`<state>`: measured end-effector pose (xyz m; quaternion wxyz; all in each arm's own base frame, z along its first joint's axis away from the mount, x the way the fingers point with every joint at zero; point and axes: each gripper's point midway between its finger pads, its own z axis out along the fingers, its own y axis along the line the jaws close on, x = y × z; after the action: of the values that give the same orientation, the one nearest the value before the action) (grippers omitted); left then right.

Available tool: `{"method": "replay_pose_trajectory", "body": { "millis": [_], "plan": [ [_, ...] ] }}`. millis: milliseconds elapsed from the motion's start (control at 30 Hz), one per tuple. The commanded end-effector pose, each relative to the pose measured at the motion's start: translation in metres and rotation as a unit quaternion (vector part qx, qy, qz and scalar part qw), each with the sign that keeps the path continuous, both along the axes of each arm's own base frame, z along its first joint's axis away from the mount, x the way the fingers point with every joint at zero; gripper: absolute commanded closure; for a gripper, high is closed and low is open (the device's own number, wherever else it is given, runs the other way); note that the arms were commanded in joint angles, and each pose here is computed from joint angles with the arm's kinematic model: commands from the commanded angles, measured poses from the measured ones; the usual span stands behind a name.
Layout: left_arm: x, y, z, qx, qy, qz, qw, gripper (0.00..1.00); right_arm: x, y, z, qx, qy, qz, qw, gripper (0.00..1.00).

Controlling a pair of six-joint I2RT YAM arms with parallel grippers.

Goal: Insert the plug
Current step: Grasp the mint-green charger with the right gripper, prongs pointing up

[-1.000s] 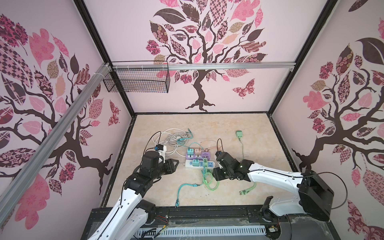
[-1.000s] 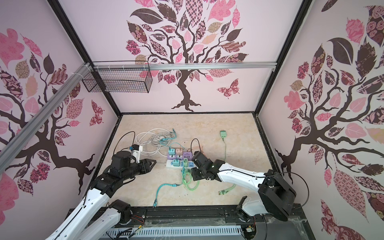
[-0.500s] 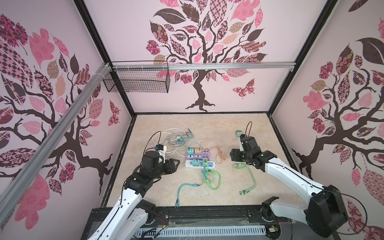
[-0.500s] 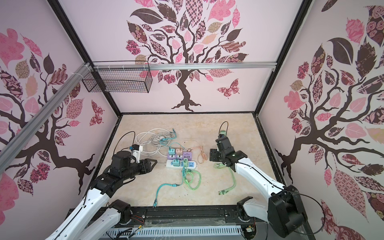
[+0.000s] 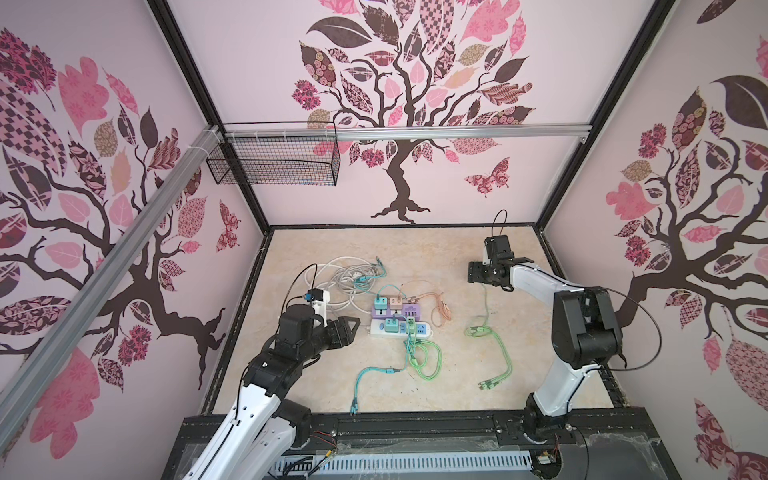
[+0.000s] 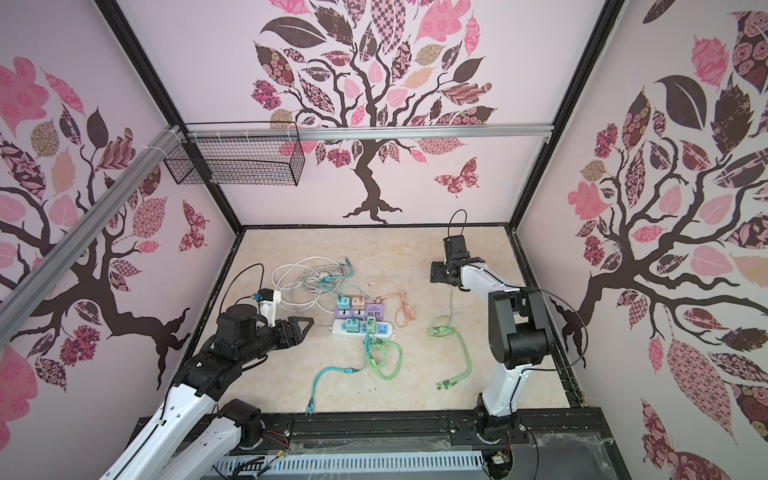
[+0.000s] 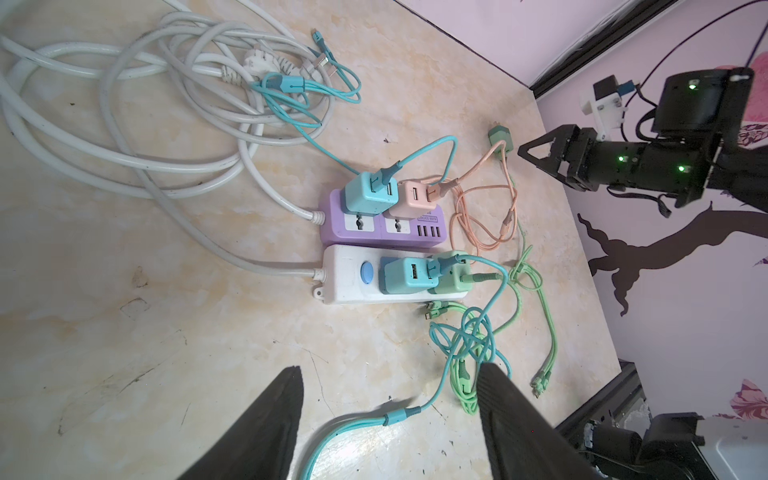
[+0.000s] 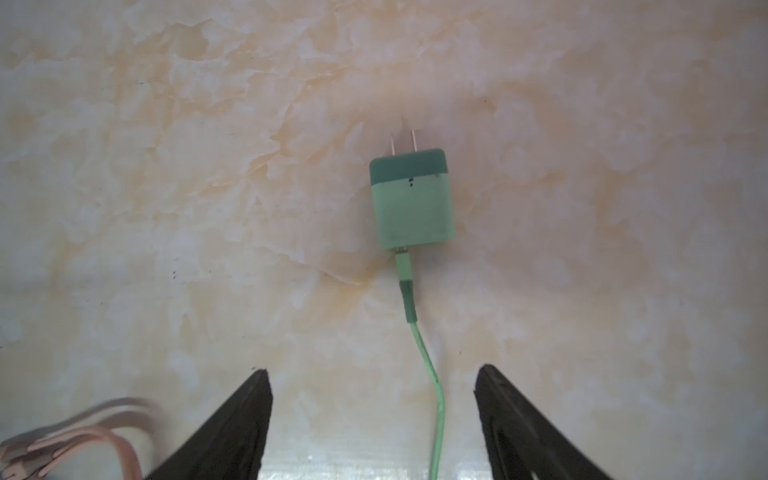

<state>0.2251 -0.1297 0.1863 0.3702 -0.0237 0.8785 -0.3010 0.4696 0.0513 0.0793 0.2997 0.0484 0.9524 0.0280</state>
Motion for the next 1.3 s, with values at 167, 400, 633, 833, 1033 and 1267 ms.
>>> {"method": "replay_pose_trajectory", "body": {
  "millis": [167, 400, 633, 833, 1033, 1267],
  "plan": [
    [0.0, 0.004, 0.013, 0.0, -0.023, 0.005, 1.0, 0.29, 0.04, -0.024, -0.029, -0.061, 0.042, 0.019, 0.997, 0.2],
    [-0.001, 0.005, 0.013, 0.005, -0.023, 0.008, 1.0, 0.29, 0.055, -0.03, -0.044, -0.064, 0.059, 0.02, 0.996, 0.24],
    [0.0, 0.006, 0.011, 0.004, -0.022, 0.01, 1.0, 0.29, 0.057, -0.026, -0.056, -0.049, 0.067, 0.027, 0.996, 0.31],
    [0.0, 0.007, 0.011, 0.006, -0.021, 0.012, 1.0, 0.29, 0.06, -0.026, -0.061, -0.051, 0.064, 0.035, 0.996, 0.34],
    [0.0, 0.007, 0.011, 0.006, -0.021, 0.014, 1.0, 0.29, 0.057, -0.023, -0.065, -0.044, 0.068, 0.038, 0.996, 0.42],
    [-0.001, 0.008, 0.01, 0.008, -0.022, 0.016, 1.0, 0.28, 0.053, -0.023, -0.068, -0.045, 0.071, 0.04, 0.996, 0.51]
  ]
}}
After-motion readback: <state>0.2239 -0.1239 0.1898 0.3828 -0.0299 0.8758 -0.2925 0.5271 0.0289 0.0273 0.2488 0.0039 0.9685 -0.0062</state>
